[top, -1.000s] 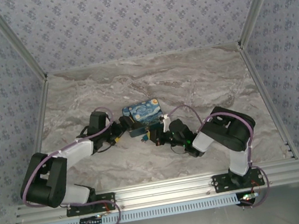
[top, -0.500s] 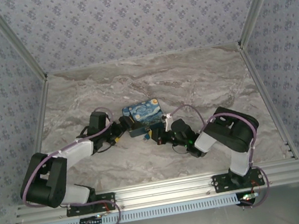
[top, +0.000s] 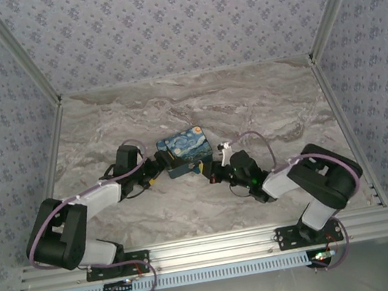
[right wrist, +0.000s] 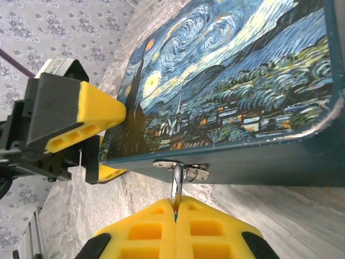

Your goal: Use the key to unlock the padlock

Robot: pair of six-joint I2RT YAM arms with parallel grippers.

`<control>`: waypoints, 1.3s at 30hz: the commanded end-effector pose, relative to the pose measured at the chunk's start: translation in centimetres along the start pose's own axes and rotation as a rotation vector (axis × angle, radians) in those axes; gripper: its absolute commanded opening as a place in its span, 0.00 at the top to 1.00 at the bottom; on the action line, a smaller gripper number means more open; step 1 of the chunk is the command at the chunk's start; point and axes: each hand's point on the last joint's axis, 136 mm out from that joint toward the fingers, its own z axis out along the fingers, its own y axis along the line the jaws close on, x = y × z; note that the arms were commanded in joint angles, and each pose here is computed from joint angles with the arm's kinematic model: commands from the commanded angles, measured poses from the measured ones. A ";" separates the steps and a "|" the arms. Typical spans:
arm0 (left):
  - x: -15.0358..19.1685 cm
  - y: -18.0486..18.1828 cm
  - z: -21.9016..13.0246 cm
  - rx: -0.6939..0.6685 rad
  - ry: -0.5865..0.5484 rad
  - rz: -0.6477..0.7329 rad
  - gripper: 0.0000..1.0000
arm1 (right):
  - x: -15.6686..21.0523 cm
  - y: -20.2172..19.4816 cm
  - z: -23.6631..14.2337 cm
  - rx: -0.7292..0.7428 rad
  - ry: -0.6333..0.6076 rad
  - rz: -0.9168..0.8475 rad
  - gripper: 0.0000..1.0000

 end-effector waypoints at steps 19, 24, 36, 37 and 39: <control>-2.0 -3.5 -5.9 -0.046 -0.115 0.097 0.00 | 0.4 2.2 -11.1 0.211 0.161 -0.144 0.94; -2.0 -4.7 -8.3 0.002 -0.160 0.136 0.00 | 0.5 2.9 -12.6 0.250 0.239 -0.124 0.94; -2.9 -4.9 -13.6 -0.025 -0.322 0.230 0.01 | 3.9 3.0 -12.9 0.245 0.420 -0.001 0.94; -3.0 -4.9 -13.7 -0.030 -0.321 0.232 0.01 | 4.3 2.5 -12.8 0.261 0.438 0.010 0.94; -3.0 -4.9 -13.8 -0.040 -0.313 0.239 0.00 | 5.2 1.4 -12.7 0.287 0.464 0.042 0.94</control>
